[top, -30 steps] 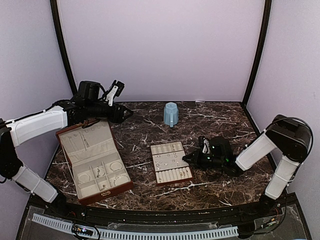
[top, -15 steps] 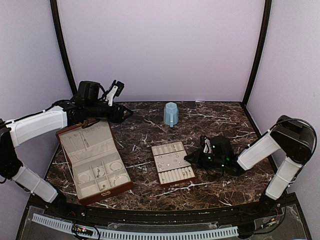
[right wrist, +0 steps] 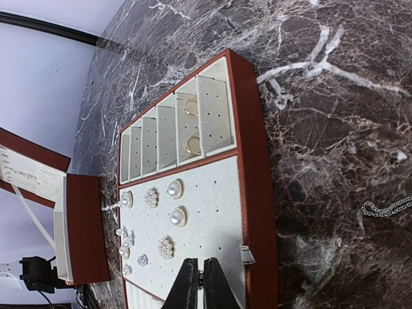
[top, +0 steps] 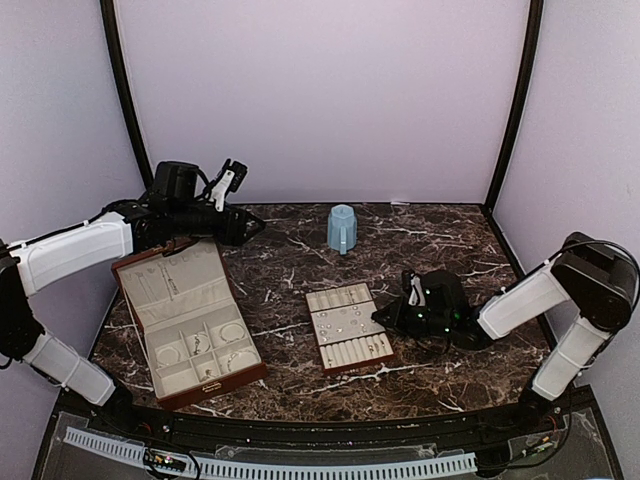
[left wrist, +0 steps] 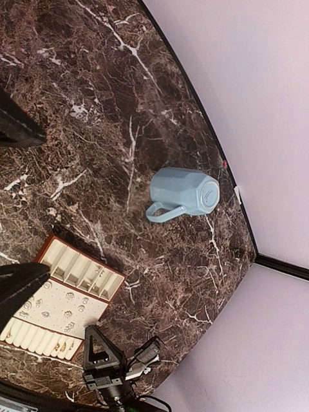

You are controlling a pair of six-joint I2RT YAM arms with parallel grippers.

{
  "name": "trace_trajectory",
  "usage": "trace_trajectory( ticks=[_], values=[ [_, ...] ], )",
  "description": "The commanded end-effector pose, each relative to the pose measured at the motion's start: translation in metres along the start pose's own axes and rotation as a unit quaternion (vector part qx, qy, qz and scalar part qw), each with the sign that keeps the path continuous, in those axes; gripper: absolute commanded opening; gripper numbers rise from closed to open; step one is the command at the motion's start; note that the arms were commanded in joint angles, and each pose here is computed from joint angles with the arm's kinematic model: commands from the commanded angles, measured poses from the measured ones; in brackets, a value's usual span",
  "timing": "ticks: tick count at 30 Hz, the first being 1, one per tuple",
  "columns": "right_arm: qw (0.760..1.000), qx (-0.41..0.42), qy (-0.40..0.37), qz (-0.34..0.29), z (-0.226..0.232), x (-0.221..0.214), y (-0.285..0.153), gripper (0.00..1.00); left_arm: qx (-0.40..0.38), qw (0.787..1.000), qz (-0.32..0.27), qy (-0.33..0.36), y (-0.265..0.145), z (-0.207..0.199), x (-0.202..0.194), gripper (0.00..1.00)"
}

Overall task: Organize the mixed jewelry
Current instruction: Insert the earring into the earring holder.

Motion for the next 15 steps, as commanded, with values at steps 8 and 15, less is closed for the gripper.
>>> trace_trajectory(
  ticks=[8,15],
  values=[
    [1.0,-0.002,-0.025,-0.002,0.0123,0.004,0.0001,0.08,0.006,1.0,-0.019,0.004,-0.0116,0.0004,0.0086,0.64],
    [0.999,-0.012,-0.035,-0.009,0.0136,0.0073,-0.003,0.09,0.006,1.0,-0.02,0.004,-0.0119,0.0003,0.0088,0.64]
  ],
)
Point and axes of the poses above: each gripper's point midway between its finger pads, its own y axis out along the fingers, its own z axis along the line the jaws close on, x = y × z, the point moved 1 cm from there along -y, back along the fingers, and after that the axes turned 13 degrees about y, right-handed, at the moved point
